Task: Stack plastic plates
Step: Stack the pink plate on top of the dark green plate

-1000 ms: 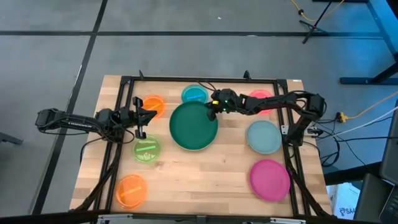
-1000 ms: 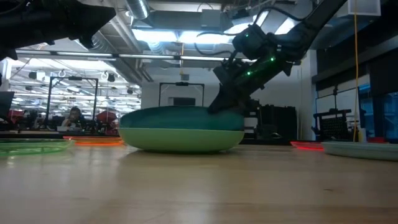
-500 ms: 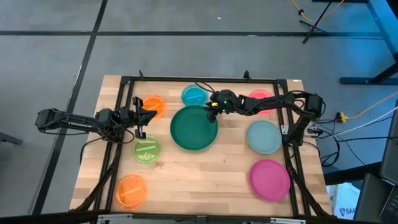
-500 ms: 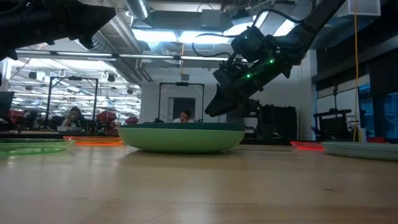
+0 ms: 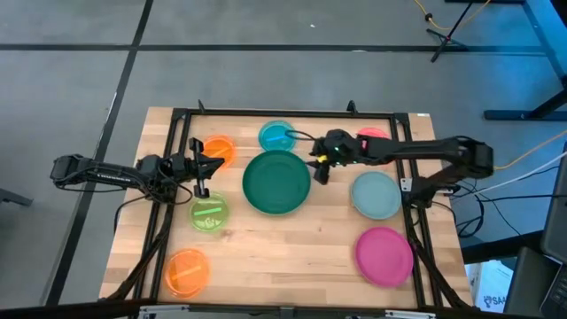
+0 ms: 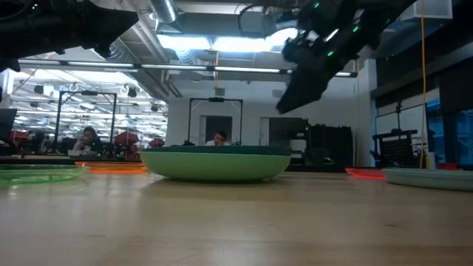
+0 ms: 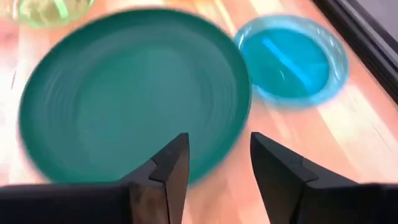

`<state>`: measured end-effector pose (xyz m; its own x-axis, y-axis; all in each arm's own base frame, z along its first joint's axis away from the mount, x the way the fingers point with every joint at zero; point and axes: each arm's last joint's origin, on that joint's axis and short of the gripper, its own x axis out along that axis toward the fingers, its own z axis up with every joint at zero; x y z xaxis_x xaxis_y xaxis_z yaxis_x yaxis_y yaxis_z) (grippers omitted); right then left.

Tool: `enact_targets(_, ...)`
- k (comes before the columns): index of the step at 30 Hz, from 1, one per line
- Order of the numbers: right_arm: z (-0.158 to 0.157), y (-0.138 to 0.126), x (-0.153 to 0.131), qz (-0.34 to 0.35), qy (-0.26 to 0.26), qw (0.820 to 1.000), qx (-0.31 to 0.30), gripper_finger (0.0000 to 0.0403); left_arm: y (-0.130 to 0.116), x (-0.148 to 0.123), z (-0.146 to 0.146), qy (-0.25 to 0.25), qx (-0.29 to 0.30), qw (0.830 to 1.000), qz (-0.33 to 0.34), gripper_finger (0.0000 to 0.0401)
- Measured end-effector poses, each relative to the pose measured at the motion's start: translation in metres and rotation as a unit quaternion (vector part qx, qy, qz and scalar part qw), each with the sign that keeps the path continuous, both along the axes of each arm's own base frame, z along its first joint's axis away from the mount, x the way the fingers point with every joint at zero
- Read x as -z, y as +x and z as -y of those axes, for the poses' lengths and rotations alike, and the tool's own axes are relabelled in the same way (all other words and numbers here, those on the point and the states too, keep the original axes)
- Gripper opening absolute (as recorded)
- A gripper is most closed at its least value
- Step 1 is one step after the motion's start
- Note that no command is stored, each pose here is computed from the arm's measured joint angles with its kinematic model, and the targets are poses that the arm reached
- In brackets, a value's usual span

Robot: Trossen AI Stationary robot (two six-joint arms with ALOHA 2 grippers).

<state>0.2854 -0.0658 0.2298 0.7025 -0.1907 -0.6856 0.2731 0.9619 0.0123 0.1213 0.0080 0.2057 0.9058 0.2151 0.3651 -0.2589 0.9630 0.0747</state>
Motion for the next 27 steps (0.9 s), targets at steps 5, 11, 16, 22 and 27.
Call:
enact_targets(5, -0.022, -0.023, -0.008, -0.066, 0.012, 0.998, 0.009, 0.0161, 0.0, 0.0, 0.0, 0.0, -0.001, 1.0, -0.001, 0.0014)
enact_targets(11, -0.055, -0.035, -0.004, -0.123, 0.054, 0.991, -0.001, 0.0161, 0.0, 0.0, 0.0, -0.002, -0.004, 1.0, -0.001, 0.0014)
enact_targets(16, -0.081, -0.045, 0.001, -0.169, 0.05, 0.984, 0.036, 0.0161, 0.0, 0.0, -0.001, -0.005, -0.011, 1.0, -0.001, 0.0014)
enact_targets(22, -0.108, -0.059, 0.005, -0.207, 0.063, 0.974, 0.073, 0.0161, 0.0, 0.0, -0.001, -0.005, -0.011, 1.0, -0.001, 0.0014)
enact_targets(27, -0.131, -0.074, 0.009, -0.271, 0.112, 0.955, 0.037, 0.0161, 0.0, 0.0, -0.001, -0.013, -0.008, 1.0, 0.001, 0.0014)
